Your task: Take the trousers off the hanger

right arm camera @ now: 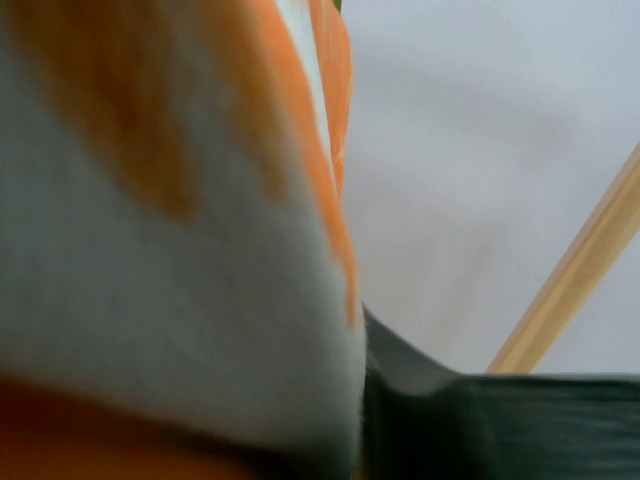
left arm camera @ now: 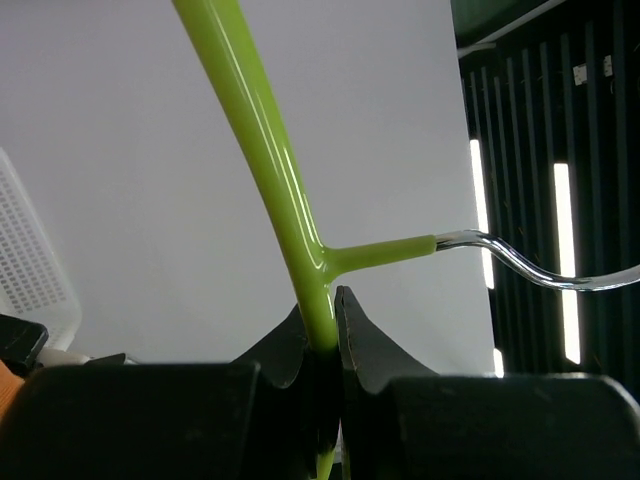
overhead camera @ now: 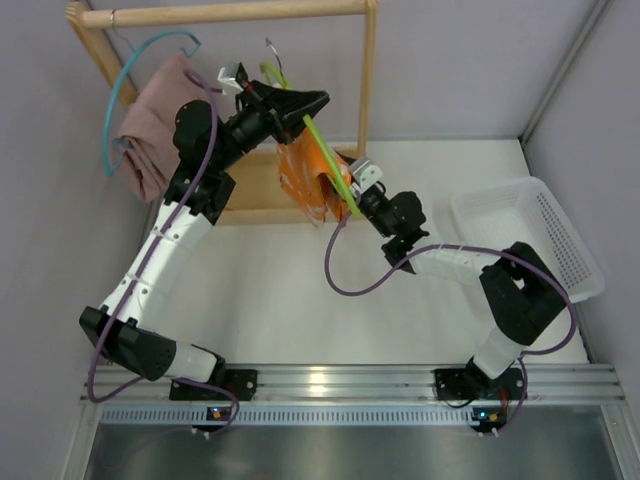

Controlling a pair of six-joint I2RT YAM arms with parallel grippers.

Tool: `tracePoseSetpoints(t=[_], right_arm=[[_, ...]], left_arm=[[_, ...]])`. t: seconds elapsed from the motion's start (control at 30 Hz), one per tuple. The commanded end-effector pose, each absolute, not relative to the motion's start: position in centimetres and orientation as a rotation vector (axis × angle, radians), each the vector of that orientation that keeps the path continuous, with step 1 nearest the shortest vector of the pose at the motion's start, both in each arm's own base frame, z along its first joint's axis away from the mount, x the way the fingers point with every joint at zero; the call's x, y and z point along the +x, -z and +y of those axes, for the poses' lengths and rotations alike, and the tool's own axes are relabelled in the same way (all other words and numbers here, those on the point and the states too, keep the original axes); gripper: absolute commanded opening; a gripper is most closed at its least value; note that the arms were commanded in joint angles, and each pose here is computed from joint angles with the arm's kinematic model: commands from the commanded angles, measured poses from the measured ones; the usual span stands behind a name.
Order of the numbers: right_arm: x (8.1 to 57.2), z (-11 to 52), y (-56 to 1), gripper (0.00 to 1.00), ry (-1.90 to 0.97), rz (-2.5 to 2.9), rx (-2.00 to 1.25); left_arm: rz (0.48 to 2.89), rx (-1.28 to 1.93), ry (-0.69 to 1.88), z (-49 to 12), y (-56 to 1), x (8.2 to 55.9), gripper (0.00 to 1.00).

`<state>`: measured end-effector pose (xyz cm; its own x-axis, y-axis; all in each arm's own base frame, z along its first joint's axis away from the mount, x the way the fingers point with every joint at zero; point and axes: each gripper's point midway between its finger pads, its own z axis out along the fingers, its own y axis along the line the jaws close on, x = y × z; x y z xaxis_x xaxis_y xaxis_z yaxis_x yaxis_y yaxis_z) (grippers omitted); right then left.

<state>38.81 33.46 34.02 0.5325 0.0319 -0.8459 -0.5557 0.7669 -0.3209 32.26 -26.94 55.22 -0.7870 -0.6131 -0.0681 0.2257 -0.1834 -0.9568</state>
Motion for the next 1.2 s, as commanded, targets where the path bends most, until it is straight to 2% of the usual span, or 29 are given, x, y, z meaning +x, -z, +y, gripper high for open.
tracePoseSetpoints(t=[0.0,0.03,0.07,0.8,1.17], right_arm=[[37.3,31.1,-42.0,0.21,-0.393,0.785,-0.473],[37.3,31.0,-42.2,0.06,-0.392,0.787,-0.467],[37.3,30.8,-42.1,0.0,-0.397,0.796,-0.463],[31.7,22.8,-46.2,0.0,-0.691,1.015,-0.407],[28.1,20.9,-55.6,0.0,-0.931,0.926,-0.263]], left_arm=[[1.37,-0.308,2.053,-25.7,-59.4,29.0,0.0],[1.373,-0.305,2.048,-25.7,-59.3,29.0,0.0],[1.386,-0.312,2.045,-25.8,-58.7,29.1,0.0],[1.572,-0.32,1.901,-26.4,-48.8,31.9,0.0],[1.7,-0.302,1.813,-26.7,-42.0,31.1,0.0]])
